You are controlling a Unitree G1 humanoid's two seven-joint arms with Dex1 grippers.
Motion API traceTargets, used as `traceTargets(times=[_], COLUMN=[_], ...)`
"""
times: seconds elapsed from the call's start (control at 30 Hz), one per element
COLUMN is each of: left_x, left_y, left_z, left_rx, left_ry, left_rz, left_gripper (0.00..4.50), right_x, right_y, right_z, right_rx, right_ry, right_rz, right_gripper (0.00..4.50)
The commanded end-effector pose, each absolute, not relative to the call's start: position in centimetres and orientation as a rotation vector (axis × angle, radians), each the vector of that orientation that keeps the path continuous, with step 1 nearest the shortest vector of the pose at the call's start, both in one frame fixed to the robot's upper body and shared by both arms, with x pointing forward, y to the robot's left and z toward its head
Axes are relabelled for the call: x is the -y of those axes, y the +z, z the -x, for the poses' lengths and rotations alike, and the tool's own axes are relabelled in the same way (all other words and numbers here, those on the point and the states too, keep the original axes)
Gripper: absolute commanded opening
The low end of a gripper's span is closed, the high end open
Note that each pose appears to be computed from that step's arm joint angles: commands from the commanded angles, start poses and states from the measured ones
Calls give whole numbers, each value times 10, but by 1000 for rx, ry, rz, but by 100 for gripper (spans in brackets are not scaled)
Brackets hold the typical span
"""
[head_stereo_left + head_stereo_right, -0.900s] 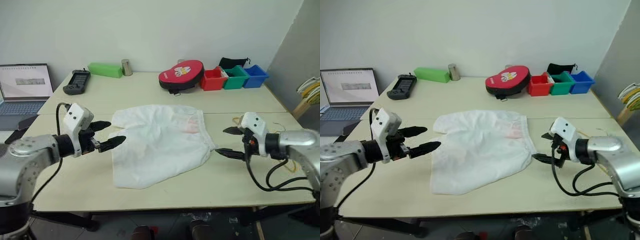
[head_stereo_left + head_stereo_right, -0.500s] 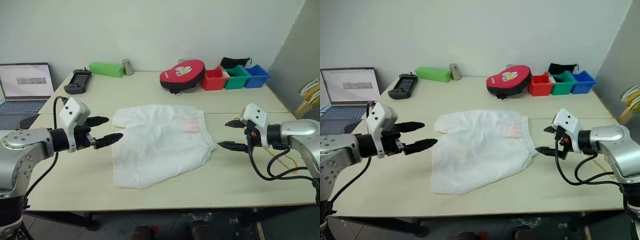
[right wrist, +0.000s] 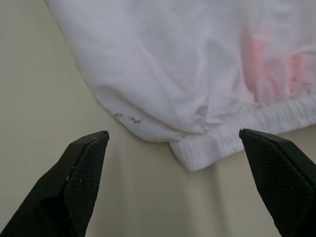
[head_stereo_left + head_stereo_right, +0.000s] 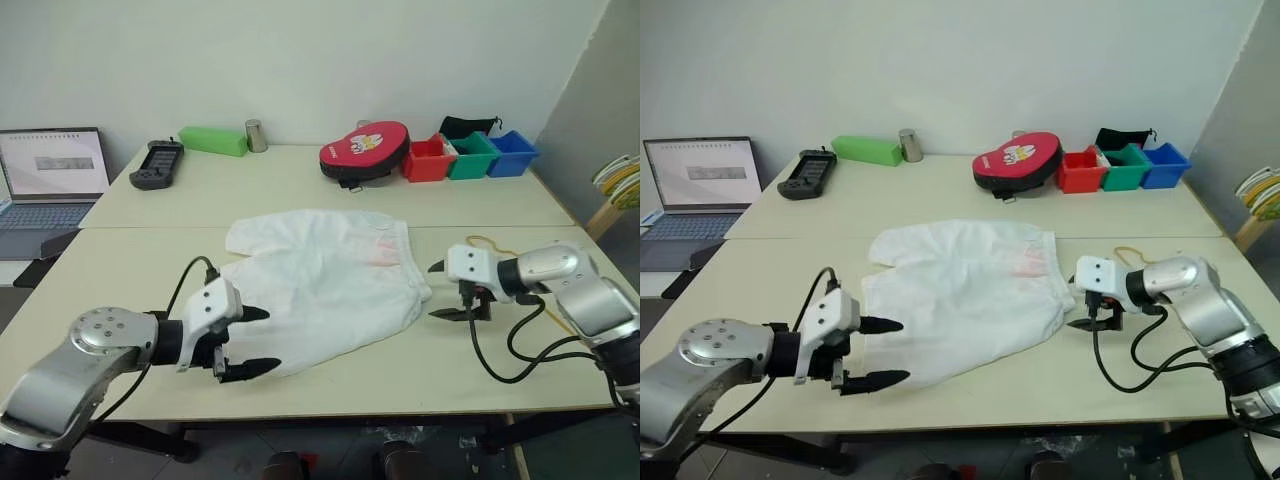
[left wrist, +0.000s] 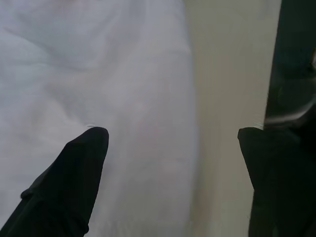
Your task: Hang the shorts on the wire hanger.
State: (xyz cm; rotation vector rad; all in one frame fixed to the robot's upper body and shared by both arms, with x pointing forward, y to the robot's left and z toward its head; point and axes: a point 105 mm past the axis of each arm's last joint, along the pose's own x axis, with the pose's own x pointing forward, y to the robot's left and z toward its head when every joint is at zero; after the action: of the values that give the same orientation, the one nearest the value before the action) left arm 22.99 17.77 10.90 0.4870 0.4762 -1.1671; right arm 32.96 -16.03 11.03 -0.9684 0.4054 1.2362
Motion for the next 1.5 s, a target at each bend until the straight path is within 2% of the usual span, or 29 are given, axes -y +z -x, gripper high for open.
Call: traceTargets(times=[0.03,0.4,0.47,0.7,0.9,1.1,1.23,1.27,1.37,1.4,1.5], left_x=[-182,-198,-200,-207,-214,-207,-206,-206,-208,-208,-210], left_y=[95,51,48,52,57,60,64,65,76,78,82], left_z=[-227,-240,-240,-254,-273,-264,-262,-262,-254,-244,-191], left_rx=[-472,-501,-499,-461,-404,-402,-395,-394,-398,-416,-578], left_ry=[-1216,-1168,-1165,-1119,-1042,-1115,-1136,-1136,-1162,-1205,-1444], left_rz=[-611,-662,-675,-716,-765,-757,-756,-758,-754,-750,-673], left_gripper=[450,450,412,270,129,8,2,2,2,2,2], right_x=[158,152,152,151,153,149,149,150,160,162,163], right_y=[114,86,82,82,81,79,79,79,76,76,84], right_z=[-343,-368,-368,-366,-363,-356,-346,-343,-295,-276,-228], right_rx=[-365,-414,-438,-431,-435,-419,-425,-429,-542,-589,-676], right_ry=[1253,1308,1327,1363,1368,1384,1406,1412,1548,1596,1726], right_rz=[1048,1137,1120,1093,1078,1029,1007,1003,958,929,853], right_gripper=[449,449,450,301,141,6,1,1,1,1,1])
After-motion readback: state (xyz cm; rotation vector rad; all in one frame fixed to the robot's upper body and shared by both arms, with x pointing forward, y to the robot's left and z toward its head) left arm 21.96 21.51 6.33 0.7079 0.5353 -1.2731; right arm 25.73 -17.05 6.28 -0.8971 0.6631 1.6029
